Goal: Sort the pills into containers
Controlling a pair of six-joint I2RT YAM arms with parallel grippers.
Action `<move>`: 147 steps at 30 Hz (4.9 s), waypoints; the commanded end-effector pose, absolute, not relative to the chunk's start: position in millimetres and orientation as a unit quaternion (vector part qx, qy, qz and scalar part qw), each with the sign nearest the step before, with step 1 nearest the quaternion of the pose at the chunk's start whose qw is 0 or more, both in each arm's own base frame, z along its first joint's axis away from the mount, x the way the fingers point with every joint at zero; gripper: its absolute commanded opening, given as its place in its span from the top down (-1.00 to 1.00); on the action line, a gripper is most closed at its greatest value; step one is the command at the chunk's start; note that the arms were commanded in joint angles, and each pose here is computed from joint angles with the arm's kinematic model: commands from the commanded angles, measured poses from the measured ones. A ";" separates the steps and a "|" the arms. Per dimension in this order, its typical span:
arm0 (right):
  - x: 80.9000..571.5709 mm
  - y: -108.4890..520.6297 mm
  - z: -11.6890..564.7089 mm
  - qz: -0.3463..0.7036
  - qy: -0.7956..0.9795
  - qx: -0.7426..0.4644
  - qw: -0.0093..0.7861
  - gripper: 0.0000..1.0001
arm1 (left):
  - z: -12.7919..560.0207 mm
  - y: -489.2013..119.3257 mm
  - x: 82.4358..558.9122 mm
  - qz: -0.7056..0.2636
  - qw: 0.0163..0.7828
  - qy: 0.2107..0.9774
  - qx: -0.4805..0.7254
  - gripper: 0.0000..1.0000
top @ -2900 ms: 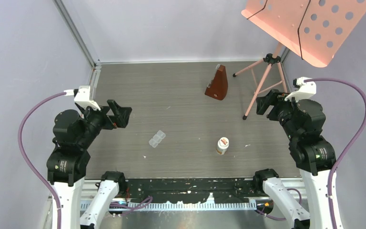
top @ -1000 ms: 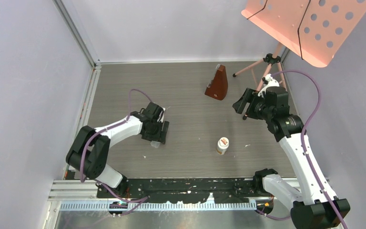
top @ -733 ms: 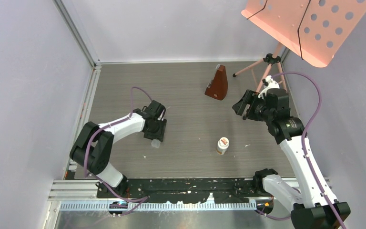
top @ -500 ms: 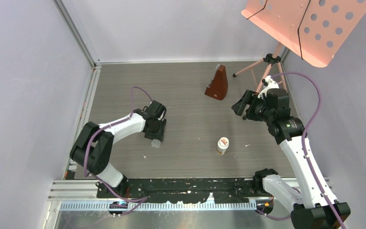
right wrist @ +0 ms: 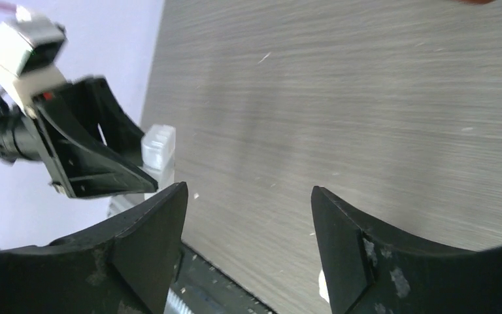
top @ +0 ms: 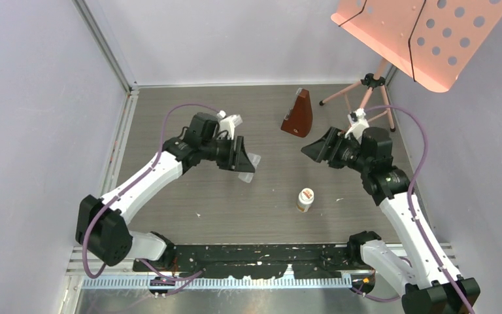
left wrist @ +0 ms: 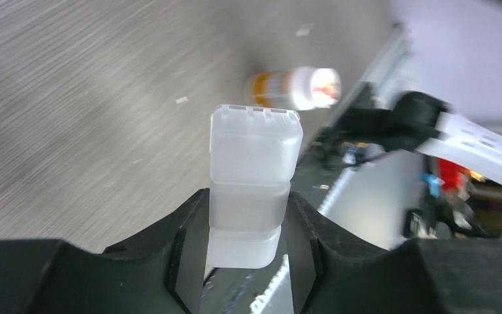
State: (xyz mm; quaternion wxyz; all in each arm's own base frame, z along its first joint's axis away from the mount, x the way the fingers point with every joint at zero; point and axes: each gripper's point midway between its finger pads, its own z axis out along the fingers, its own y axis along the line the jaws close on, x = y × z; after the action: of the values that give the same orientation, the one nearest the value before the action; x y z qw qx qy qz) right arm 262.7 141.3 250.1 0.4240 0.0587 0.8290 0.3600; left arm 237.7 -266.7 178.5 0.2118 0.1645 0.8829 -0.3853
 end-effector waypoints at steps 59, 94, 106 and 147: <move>207.5 290.2 374.5 0.631 0.648 -0.096 0.414 -0.52 | 387.4 -305.8 233.4 -0.679 0.343 0.644 0.085 1.00; 257.1 311.8 316.3 0.427 0.722 -0.254 0.482 0.52 | 334.8 -247.0 272.1 -0.461 0.460 0.756 0.063 -0.99; 284.7 332.3 271.8 0.294 0.755 -0.289 0.510 0.53 | 316.7 -228.3 279.1 -0.412 0.467 0.781 0.044 -0.99; 280.8 356.3 273.6 0.280 0.773 -0.285 0.492 -0.27 | 287.8 -234.8 293.2 -0.429 0.432 0.793 -0.012 1.00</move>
State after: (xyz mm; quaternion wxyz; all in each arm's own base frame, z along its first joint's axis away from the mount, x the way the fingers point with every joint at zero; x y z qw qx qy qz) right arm 279.2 354.5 238.9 0.4668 -0.3078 0.7863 0.2628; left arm 290.9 -234.1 266.8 0.3879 -0.0799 0.8056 -0.4405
